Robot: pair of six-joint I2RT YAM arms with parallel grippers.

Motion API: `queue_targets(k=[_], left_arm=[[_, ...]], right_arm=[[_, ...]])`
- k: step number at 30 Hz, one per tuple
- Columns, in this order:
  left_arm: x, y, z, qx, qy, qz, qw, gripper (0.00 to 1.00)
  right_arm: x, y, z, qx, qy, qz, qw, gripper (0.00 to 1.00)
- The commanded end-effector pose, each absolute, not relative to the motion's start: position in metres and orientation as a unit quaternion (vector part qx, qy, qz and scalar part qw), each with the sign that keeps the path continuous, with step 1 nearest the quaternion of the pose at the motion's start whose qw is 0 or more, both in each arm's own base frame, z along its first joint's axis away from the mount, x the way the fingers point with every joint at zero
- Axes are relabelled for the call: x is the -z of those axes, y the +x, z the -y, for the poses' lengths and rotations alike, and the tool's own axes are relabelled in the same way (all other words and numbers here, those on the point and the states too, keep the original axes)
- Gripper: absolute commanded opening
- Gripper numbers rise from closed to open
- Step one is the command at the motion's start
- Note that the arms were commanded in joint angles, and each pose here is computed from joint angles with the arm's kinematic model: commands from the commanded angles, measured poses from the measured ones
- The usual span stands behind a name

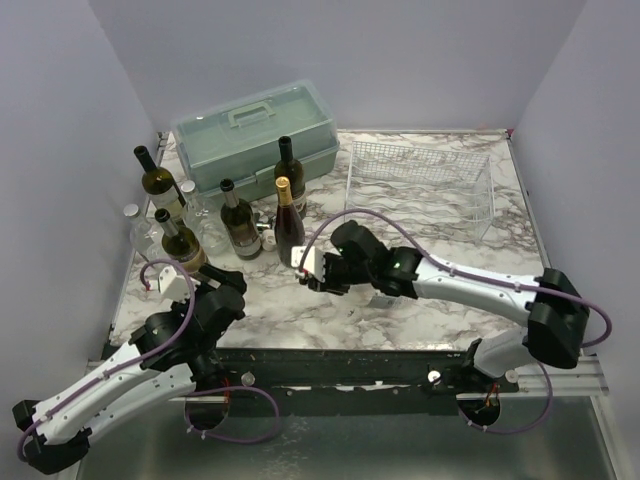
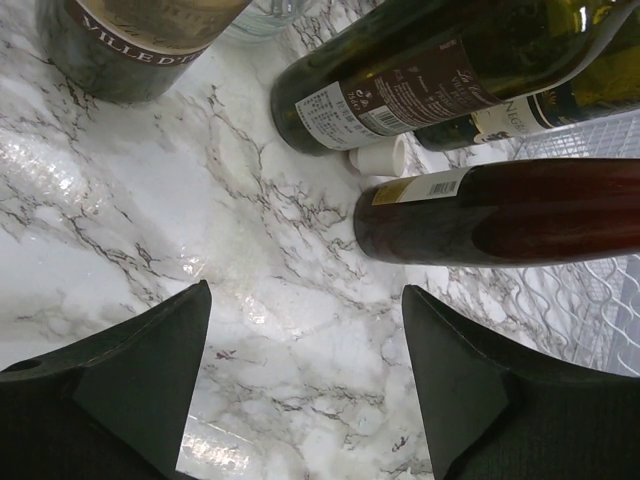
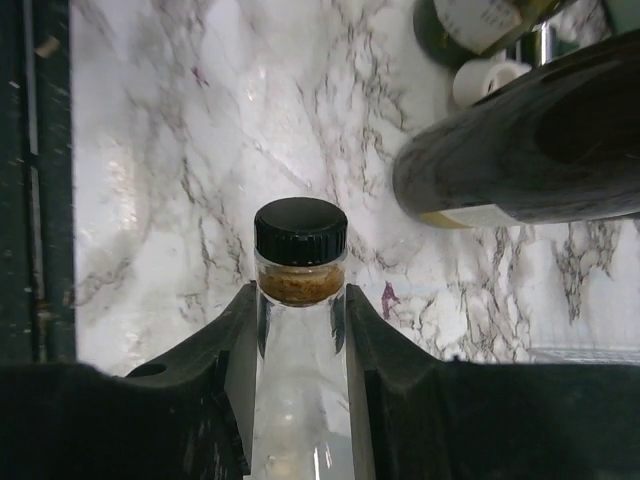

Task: Take the wine bottle off the wine rack
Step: Pick up the wine bottle from the center of the board.

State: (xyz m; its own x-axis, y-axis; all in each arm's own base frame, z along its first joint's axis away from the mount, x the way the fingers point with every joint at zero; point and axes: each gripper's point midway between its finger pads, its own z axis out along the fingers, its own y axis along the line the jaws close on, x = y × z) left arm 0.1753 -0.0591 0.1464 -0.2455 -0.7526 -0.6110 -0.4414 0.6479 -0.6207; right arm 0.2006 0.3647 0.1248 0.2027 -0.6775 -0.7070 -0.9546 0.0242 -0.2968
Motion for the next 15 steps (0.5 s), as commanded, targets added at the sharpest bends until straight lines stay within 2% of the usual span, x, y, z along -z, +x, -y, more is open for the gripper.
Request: queue_targets(k=[1, 15], left_arm=[[-0.162, 0.180, 0.063, 0.182, -0.357, -0.767, 0.501, 0.79], [-0.197, 0.185, 0.072, 0.232, -0.295, -0.750, 0.545, 0.79]], right_arm=[[-0.193, 0.190, -0.374, -0.277, -0.649, -0.573, 0.416, 0.03], [-0.256, 0.179, -0.391, -0.366, -0.632, -0.523, 0.439, 0.00]])
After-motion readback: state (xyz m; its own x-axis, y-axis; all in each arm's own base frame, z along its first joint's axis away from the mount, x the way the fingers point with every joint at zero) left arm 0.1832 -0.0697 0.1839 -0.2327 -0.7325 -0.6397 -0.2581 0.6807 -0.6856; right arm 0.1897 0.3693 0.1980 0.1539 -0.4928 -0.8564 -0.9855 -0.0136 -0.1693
